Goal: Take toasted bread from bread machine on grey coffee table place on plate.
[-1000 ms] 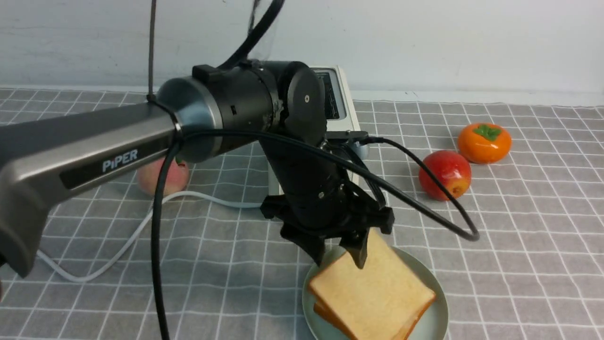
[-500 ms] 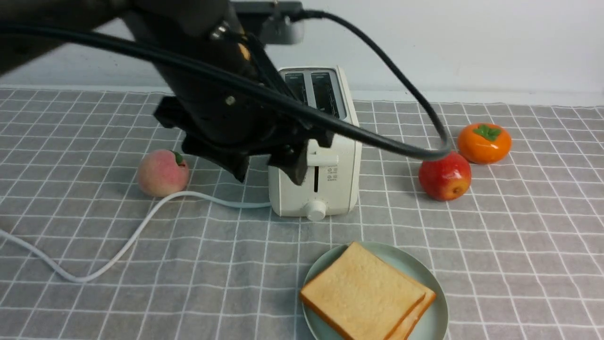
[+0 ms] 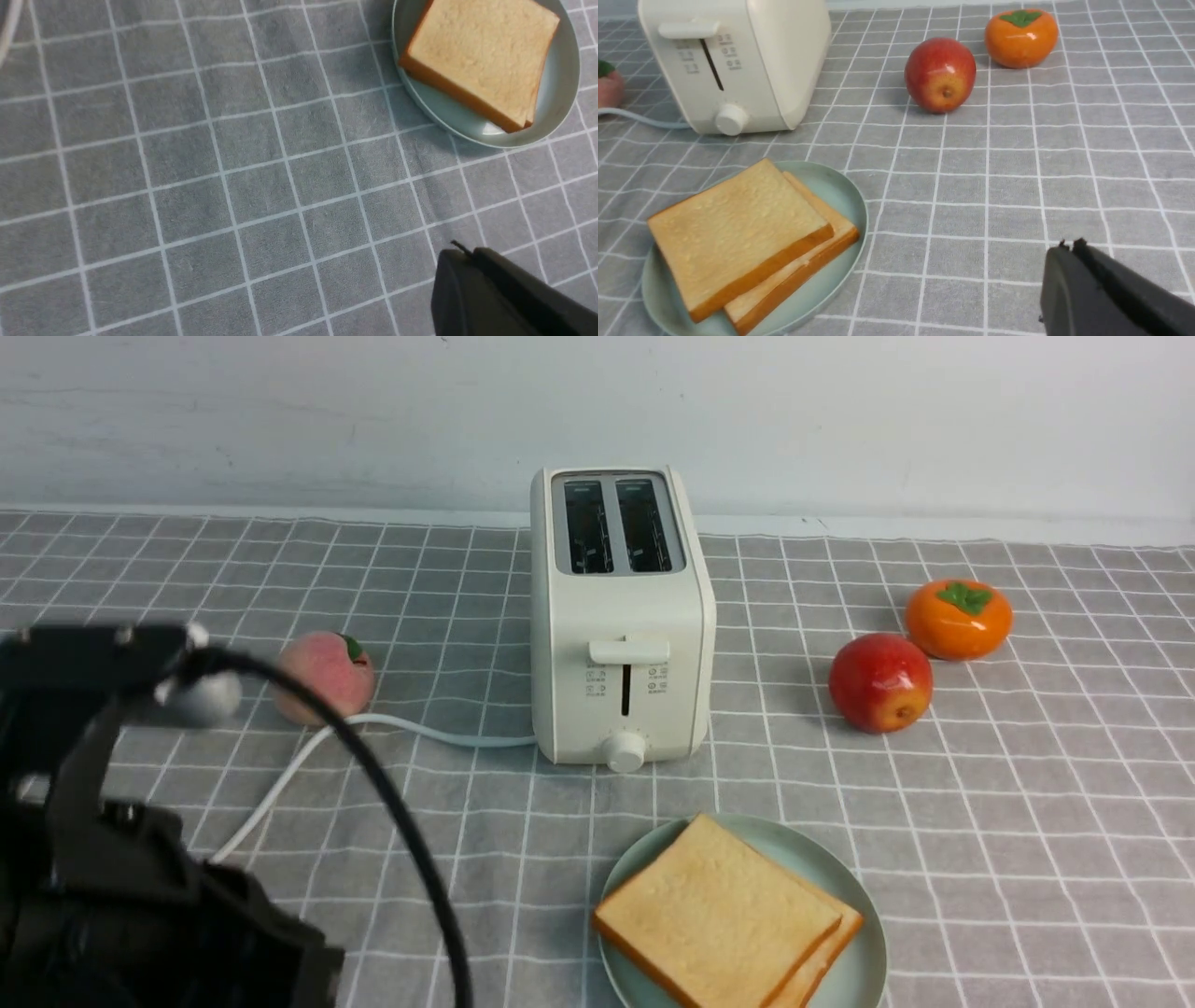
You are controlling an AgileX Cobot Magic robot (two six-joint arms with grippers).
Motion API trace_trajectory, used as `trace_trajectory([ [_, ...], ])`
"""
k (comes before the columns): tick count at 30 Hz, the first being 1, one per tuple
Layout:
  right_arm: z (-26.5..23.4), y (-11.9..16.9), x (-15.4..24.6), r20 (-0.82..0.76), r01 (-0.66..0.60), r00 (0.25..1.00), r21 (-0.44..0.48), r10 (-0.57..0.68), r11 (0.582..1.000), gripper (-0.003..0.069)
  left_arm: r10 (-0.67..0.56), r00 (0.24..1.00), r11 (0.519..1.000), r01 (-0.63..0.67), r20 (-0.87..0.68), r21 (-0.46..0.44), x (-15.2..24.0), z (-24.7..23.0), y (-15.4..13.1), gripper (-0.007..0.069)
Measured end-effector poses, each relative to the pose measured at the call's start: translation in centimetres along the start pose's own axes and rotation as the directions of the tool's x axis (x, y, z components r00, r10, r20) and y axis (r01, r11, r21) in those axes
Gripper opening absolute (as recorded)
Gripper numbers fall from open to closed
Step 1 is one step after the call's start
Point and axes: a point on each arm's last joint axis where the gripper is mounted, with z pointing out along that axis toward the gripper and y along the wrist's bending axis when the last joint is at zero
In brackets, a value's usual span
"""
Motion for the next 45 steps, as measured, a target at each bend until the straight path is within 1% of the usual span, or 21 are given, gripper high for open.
trace_trajectory([
  [2, 0.3, -0.1, 0.2, 0.028, -0.001, 1.000, 0.004, 0.001, 1.000, -0.0018, -0.011, 1.000, 1.000, 0.010, 0.027, 0.017, 0.6, 0.6, 0.4, -0.0014],
  [3, 0.6, -0.2, 0.2, 0.091, -0.004, 0.996, 0.008, 0.003, 1.000, -0.0017, -0.018, 0.999, 0.999, 0.017, 0.051, 0.028, 1.4, 1.6, 0.9, -0.0014],
  [4, 0.6, -0.2, 0.2, 0.098, -0.004, 0.995, 0.009, 0.003, 1.000, -0.0017, -0.018, 0.998, 0.999, 0.016, 0.065, 0.035, 1.4, 1.6, 0.9, -0.0014],
  [6, 0.6, -0.3, -0.4, 0.170, -0.007, 0.985, 0.012, 0.005, 1.000, -0.0016, -0.024, 0.992, 0.998, 0.016, 0.120, 0.062, 1.5, 2.3, 1.0, -0.0014],
  [9, 0.5, -0.3, -0.7, 0.202, -0.007, 0.979, 0.013, 0.004, 1.000, -0.0015, -0.029, 0.985, 0.996, 0.014, 0.171, 0.089, 1.0, 2.6, 0.8, -0.0014],
  [16, 0.5, -0.3, -0.7, 0.206, -0.006, 0.979, 0.013, 0.003, 1.000, -0.0010, -0.037, 0.972, 0.992, 0.009, 0.230, 0.122, 0.4, 2.6, 0.5, -0.0014],
  [45, 0.5, -0.3, -0.7, 0.207, -0.004, 0.978, 0.014, 0.001, 1.000, 0.0015, -0.037, 0.972, 0.992, 0.009, 0.231, 0.123, 0.4, 2.6, 0.5, -0.0013],
])
